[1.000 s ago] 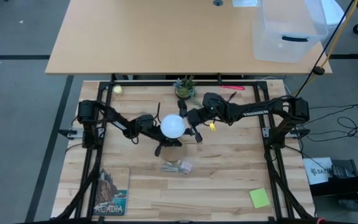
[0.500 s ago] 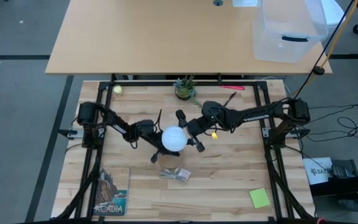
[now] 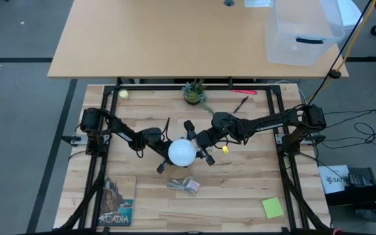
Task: Screw lightbulb
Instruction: Remove the lightbulb from the lamp
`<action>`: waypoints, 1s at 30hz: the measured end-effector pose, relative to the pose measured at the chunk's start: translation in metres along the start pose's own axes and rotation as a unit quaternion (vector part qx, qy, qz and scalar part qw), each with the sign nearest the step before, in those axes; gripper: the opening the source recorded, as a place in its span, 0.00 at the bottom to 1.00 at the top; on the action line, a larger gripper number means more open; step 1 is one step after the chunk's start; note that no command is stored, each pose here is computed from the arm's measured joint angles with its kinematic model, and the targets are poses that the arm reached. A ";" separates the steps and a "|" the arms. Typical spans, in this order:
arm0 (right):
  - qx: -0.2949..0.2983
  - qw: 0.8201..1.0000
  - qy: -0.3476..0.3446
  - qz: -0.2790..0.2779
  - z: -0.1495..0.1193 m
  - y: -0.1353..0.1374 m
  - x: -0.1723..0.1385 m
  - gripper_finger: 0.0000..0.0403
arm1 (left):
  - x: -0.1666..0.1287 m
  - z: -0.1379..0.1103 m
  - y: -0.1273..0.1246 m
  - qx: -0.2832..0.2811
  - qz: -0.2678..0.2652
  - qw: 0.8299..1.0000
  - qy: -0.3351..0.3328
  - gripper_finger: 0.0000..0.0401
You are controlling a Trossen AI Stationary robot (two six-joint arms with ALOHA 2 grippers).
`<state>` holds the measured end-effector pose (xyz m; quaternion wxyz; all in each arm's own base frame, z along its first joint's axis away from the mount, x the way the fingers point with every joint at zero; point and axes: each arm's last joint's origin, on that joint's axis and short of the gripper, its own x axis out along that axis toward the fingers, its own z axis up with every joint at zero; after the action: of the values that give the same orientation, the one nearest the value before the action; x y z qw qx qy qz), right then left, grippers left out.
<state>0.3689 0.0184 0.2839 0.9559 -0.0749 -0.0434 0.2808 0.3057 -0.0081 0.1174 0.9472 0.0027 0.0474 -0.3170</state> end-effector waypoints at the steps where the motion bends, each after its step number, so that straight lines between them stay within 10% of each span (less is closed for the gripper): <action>1: 0.002 1.000 0.004 -0.002 0.000 0.000 0.001 0.44 | 0.000 0.000 -0.001 -0.003 -0.001 1.000 0.000 0.06; 18: 0.029 0.998 0.035 -0.045 0.004 0.002 0.002 0.67 | 0.000 -0.001 0.001 -0.008 0.033 0.999 0.003 0.06; 30: 0.008 0.988 0.121 -0.093 0.008 0.005 -0.011 0.66 | 0.000 -0.002 0.002 -0.010 0.046 0.999 0.007 0.06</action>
<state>0.3558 0.0175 0.2900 0.9766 -0.0967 0.0678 0.1794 0.3067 -0.0068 0.1158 0.9605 -0.0020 0.0565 -0.2726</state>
